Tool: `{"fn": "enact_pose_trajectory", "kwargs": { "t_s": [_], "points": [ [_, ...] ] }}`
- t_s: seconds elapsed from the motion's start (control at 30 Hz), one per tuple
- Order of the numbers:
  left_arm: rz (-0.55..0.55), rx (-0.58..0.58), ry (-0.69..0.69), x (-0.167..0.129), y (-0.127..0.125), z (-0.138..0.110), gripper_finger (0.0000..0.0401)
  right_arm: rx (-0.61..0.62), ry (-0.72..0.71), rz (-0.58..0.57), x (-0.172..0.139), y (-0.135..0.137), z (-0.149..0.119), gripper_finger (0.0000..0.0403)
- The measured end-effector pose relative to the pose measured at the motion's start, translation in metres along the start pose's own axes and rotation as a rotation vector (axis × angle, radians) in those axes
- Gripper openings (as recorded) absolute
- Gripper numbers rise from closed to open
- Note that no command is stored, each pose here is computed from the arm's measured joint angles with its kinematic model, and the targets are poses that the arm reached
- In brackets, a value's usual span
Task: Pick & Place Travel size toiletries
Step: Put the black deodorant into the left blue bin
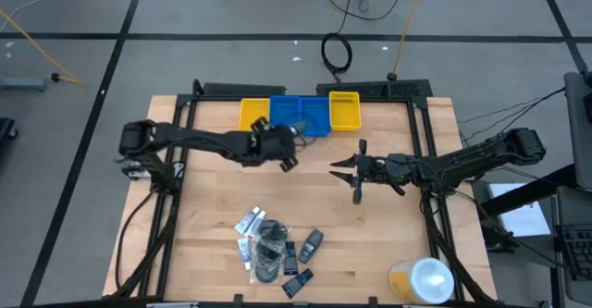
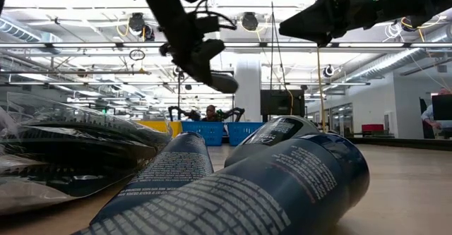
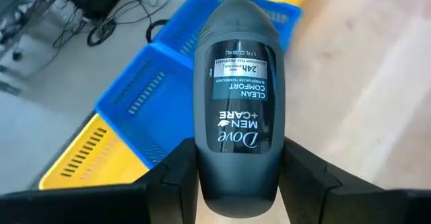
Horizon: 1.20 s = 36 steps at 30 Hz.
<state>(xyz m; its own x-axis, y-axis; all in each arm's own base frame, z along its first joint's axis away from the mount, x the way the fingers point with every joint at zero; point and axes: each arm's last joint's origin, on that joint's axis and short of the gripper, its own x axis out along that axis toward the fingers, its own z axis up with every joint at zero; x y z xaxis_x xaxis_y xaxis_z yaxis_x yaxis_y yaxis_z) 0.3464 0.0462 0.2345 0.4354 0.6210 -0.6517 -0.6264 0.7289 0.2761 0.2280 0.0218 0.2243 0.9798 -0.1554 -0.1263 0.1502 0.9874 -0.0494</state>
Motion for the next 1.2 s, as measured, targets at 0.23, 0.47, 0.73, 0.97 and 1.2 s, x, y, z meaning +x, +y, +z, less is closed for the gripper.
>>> {"fn": "enact_pose_trajectory", "kwargs": {
  "t_s": [0.23,0.47,0.73,0.97,1.2],
  "points": [
    [0.048,-0.183,-0.018,0.033,0.032,-0.019,0.0147,0.006,-0.018,-0.001,0.000,0.000,0.002,0.0095],
    [0.107,-0.314,-0.025,0.058,0.062,-0.023,0.0147,0.010,-0.035,-0.001,0.000,0.000,0.003,0.0095],
    [0.018,-0.389,-0.048,0.083,0.069,-0.021,0.0147,0.013,-0.044,-0.001,0.000,0.000,0.004,0.0094],
    [0.044,-0.430,-0.015,0.097,0.067,-0.029,0.0147,0.013,-0.043,0.000,0.000,0.000,0.004,0.0094],
    [0.070,-0.447,-0.018,0.097,0.068,-0.030,0.0176,0.012,-0.043,0.000,0.000,0.000,0.004,0.0096]
  ]
}}
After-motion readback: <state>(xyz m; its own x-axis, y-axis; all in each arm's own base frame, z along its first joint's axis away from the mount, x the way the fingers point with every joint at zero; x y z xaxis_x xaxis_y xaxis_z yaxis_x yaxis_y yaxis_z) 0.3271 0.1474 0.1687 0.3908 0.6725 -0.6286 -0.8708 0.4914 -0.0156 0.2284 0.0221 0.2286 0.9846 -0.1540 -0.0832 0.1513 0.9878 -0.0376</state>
